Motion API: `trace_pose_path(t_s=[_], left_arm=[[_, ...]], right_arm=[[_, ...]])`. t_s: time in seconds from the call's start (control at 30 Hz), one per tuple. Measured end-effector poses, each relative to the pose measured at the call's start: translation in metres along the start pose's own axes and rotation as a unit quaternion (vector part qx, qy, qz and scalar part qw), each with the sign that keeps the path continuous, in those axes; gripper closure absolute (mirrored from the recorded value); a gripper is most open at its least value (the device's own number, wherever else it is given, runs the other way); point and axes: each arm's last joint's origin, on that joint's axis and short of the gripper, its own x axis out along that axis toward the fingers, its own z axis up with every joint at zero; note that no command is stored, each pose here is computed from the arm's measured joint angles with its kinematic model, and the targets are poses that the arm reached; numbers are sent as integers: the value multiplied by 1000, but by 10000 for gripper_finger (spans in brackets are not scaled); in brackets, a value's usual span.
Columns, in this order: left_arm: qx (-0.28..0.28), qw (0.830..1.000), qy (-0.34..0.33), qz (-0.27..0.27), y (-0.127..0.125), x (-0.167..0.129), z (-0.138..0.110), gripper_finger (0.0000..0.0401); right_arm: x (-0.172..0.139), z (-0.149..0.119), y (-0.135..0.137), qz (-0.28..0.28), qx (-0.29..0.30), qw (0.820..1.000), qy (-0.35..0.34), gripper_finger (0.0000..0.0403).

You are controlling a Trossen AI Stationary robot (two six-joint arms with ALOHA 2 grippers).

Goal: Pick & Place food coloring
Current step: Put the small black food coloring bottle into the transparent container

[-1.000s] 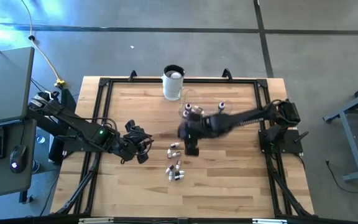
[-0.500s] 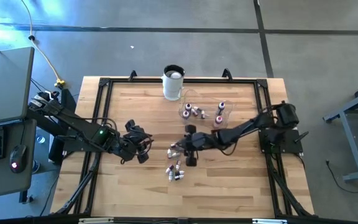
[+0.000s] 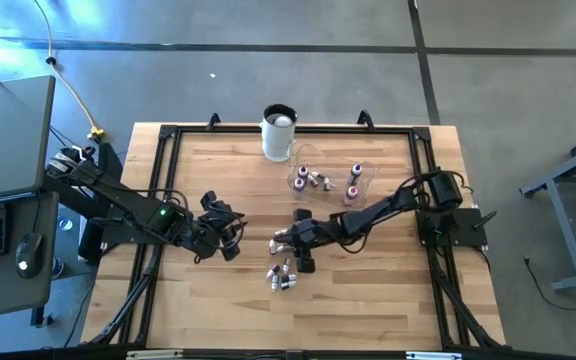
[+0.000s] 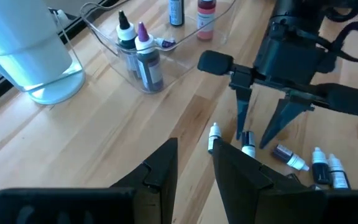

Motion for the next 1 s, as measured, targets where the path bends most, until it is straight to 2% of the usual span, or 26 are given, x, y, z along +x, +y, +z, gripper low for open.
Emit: trace_pose_path(t_s=[0.1, 0.33, 0.57, 0.7, 0.83, 0.9, 1.0], left_arm=[[0, 1000, 1, -1, 0, 0, 0, 302], [-1, 1000, 3, -5, 0, 0, 0, 302], [0, 1000, 3, -5, 0, 0, 0, 302], [0, 1000, 3, -5, 0, 0, 0, 302], [0, 1000, 3, -5, 0, 0, 0, 302], [0, 1000, 4, -5, 0, 0, 0, 302], [0, 1000, 3, -5, 0, 0, 0, 302]], right_arm=[[6, -10, -1, -7, 8, 1000, 26, 267], [13, -17, -1, -9, 9, 999, 32, 274], [13, -17, -1, -8, 29, 999, 28, 325], [9, -12, -1, -2, 37, 999, 25, 337], [-11, 5, 0, 2, 25, 1000, 14, 322], [-29, 19, -4, -27, 21, 999, 1, 318], [-59, 33, -20, -125, -9, 992, 15, 323]])
